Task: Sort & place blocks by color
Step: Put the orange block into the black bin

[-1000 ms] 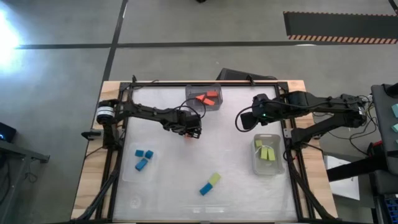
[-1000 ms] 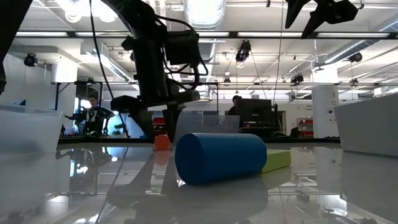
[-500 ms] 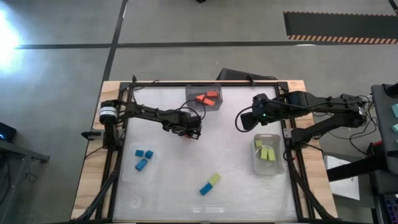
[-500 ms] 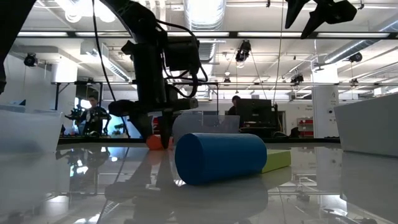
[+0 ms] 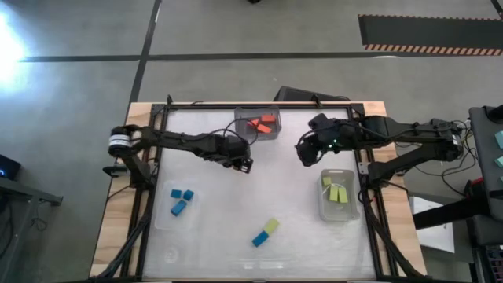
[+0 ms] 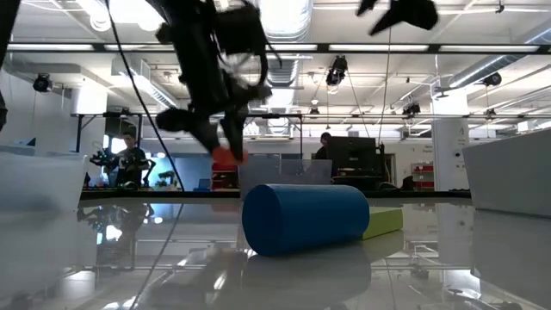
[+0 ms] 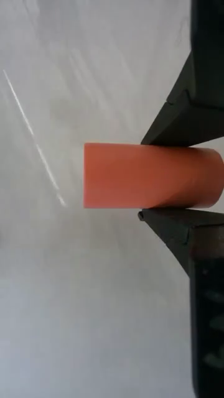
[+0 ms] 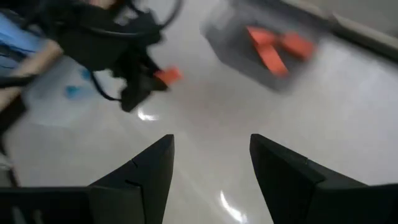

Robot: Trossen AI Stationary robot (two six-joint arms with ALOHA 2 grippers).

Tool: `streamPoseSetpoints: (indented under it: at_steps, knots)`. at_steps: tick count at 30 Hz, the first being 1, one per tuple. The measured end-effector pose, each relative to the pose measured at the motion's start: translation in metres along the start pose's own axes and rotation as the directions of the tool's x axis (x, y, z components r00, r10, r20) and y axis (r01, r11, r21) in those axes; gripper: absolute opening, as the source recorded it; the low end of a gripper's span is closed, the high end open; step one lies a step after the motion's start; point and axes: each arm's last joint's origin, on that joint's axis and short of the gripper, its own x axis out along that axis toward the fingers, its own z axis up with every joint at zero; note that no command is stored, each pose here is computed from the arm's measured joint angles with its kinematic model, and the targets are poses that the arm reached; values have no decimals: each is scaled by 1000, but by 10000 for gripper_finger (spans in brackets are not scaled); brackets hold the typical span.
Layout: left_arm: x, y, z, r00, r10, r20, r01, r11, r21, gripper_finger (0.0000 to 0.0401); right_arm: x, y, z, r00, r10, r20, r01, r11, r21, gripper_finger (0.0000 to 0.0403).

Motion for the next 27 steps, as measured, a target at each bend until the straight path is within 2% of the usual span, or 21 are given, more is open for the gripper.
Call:
streamPoseSetpoints:
  at_steps: [3, 6, 8, 10, 13, 17, 19, 22, 27]
  knots:
    - [-33, -2, 4, 991, -106, 79, 100, 992, 76, 115, 3, 10, 9, 988, 105, 115, -94, 991, -98, 201]
    - [-73, -8, 9, 933, -286, 218, 242, 948, 207, 115, 6, 20, 18, 948, 212, 239, -168, 967, -194, 201]
    - [-98, -11, 10, 857, -414, 308, 304, 888, 345, 115, 6, 26, 24, 906, 297, 302, -219, 939, -267, 201]
    - [-124, -15, 10, 746, -548, 378, 335, 800, 498, 115, 4, 31, 29, 861, 364, 356, -248, 911, -330, 201]
    - [-154, -16, 12, 602, -662, 446, 342, 719, 605, 115, -2, 38, 36, 777, 475, 414, -302, 857, -417, 201]
    - [-179, -16, 18, 436, -750, 497, 354, 651, 672, 115, -10, 44, 43, 690, 563, 454, -326, 803, -499, 201]
    - [-187, -19, 20, 361, -783, 506, 347, 617, 707, 115, -10, 46, 45, 668, 578, 469, -330, 795, -509, 201]
    - [-192, -24, 22, 276, -814, 512, 333, 580, 744, 115, -7, 48, 45, 664, 577, 475, -322, 794, -515, 201]
    - [-185, -31, 24, 245, -820, 517, 337, 572, 748, 115, 1, 50, 45, 678, 569, 465, -321, 798, -510, 201]
